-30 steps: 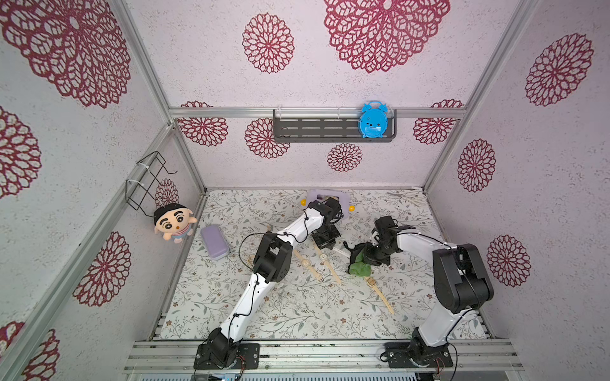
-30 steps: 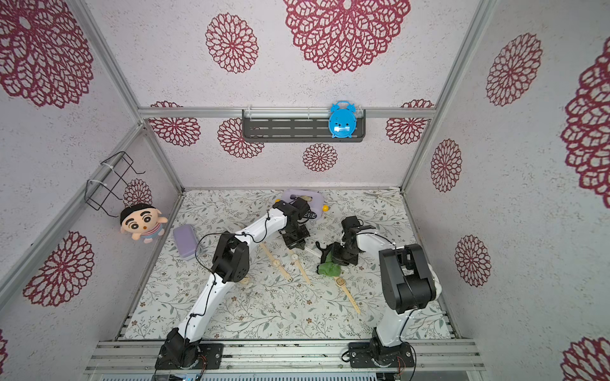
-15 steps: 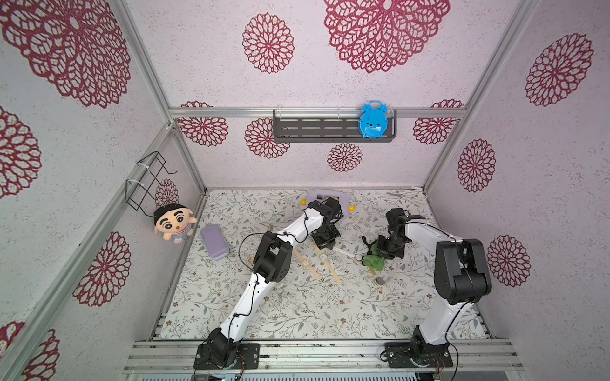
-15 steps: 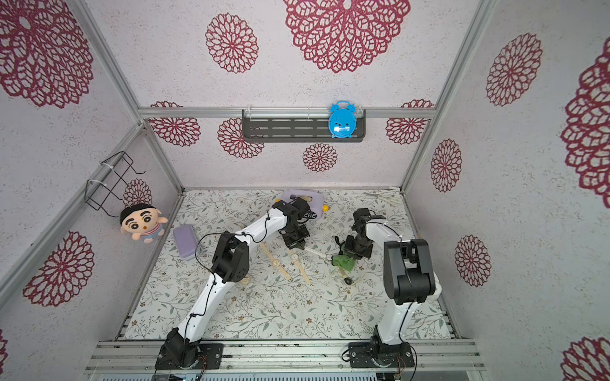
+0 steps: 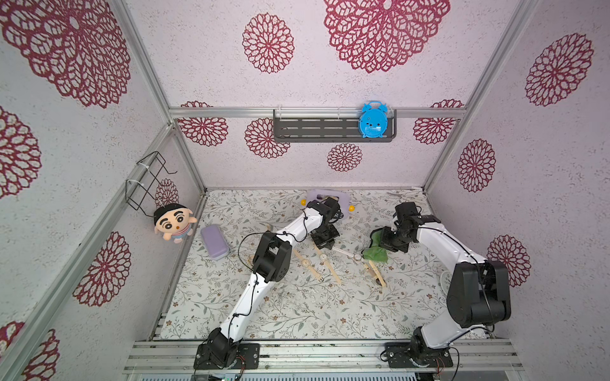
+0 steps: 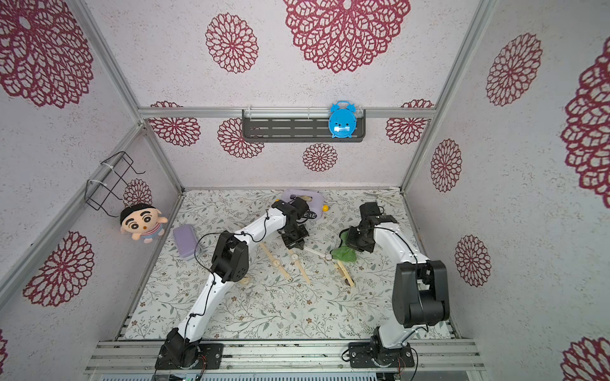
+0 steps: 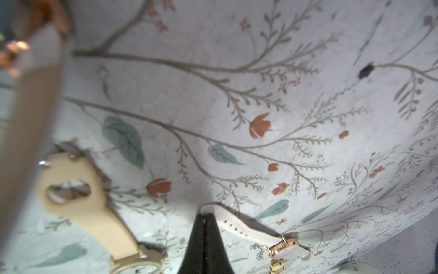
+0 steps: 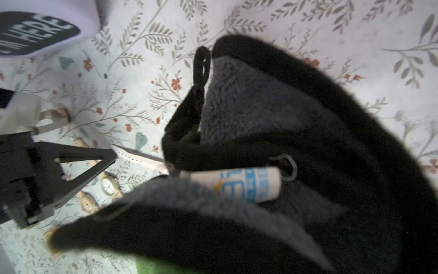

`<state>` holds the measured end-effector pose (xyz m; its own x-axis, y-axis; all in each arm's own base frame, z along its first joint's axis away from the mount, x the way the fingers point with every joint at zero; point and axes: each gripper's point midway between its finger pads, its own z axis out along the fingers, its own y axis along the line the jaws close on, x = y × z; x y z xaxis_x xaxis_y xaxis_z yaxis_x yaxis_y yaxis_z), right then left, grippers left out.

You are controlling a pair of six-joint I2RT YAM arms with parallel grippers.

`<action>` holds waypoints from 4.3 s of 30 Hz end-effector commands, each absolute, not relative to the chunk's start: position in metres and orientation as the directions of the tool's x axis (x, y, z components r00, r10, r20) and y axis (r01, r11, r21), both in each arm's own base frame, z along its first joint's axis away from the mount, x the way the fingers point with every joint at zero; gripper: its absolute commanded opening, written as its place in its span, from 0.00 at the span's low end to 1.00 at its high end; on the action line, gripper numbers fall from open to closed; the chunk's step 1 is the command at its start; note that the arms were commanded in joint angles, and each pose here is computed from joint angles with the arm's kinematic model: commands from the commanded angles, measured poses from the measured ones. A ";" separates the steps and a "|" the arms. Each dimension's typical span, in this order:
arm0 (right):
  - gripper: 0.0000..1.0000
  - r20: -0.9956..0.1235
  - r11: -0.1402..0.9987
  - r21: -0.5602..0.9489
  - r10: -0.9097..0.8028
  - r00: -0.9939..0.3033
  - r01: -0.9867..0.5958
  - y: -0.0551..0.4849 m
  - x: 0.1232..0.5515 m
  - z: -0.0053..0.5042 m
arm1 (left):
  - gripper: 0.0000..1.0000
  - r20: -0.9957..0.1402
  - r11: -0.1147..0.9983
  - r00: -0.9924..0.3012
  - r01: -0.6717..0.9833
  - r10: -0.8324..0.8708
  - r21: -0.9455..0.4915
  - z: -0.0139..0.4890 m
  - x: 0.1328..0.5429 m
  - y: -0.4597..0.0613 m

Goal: Wipe the watch dial
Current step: Wipe the dirt from the watch dial.

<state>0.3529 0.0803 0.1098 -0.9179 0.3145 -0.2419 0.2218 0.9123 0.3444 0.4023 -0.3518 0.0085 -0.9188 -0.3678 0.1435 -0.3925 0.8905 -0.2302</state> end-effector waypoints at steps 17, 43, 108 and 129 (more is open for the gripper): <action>0.00 -0.171 0.859 0.511 0.147 -0.974 0.040 0.162 0.345 0.078 | 0.00 0.141 0.890 -0.882 -0.456 -0.449 -0.020 -0.028 0.391 -0.302; 0.00 -0.174 0.989 -0.044 0.131 -0.976 0.141 0.078 0.366 0.031 | 0.00 0.148 0.885 -0.875 -0.466 -0.460 -0.005 -0.034 0.389 -0.300; 0.00 0.006 0.974 -0.166 0.155 -0.988 0.152 0.039 0.391 0.003 | 0.00 0.164 0.881 -0.868 -0.474 -0.468 0.005 -0.039 0.390 -0.291; 0.00 -0.262 0.970 0.182 0.204 -0.943 0.159 0.076 0.442 0.104 | 0.00 0.148 0.878 -0.871 -0.477 -0.468 -0.030 -0.030 0.397 -0.298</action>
<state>0.4342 0.0445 0.0581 -0.9606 0.2229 -0.1660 0.2263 0.9741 -0.0015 0.4026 -0.3502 0.0086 -0.9060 -0.3919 0.1599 -0.4206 0.8761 -0.2356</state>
